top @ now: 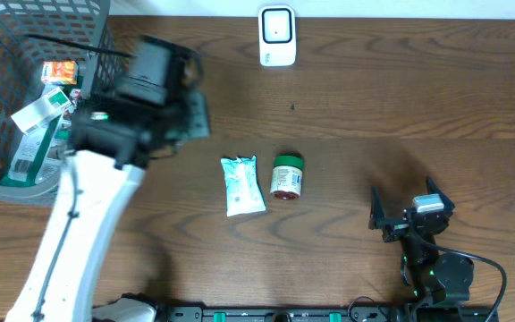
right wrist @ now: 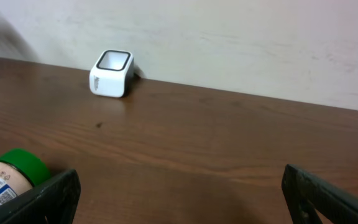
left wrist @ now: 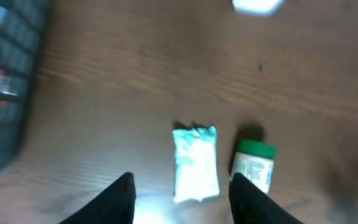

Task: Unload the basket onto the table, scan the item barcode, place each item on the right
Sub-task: 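Open the left gripper and reach back into the basket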

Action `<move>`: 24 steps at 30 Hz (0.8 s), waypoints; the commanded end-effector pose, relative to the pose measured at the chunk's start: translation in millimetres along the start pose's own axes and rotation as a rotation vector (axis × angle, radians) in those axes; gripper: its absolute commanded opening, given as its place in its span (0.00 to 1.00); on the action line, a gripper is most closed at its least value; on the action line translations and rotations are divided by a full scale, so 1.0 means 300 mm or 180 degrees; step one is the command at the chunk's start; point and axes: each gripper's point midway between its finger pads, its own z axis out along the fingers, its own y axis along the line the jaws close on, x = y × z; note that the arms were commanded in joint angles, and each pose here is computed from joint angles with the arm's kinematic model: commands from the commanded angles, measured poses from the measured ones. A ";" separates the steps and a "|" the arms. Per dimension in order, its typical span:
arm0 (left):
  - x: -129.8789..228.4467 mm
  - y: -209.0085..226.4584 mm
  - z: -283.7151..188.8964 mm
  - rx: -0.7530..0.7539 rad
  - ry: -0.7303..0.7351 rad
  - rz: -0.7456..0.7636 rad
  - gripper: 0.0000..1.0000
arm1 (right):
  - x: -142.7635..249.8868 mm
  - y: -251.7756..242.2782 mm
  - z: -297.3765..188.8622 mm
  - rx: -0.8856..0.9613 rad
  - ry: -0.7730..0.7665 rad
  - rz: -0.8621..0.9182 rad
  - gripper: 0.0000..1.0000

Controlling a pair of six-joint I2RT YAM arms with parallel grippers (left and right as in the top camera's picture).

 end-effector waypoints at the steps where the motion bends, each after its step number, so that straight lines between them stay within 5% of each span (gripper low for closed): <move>1: -0.120 0.099 -0.119 -0.0108 -0.0369 -0.0172 0.52 | 0.002 0.001 0.000 -0.0003 0.0003 0.0012 0.99; 14: -0.351 0.591 -0.200 -0.1211 -0.1211 -0.1121 0.60 | 0.002 0.001 0.000 -0.0003 0.0003 0.0012 0.99; 21: -0.390 0.817 -0.135 -0.1519 -0.1210 -0.1501 0.68 | 0.002 0.001 0.000 -0.0003 0.0003 0.0012 0.99; 24: -0.389 0.920 -0.044 -0.1656 -0.1028 -0.1557 0.79 | 0.002 0.002 0.000 -0.0004 0.0003 0.0012 0.99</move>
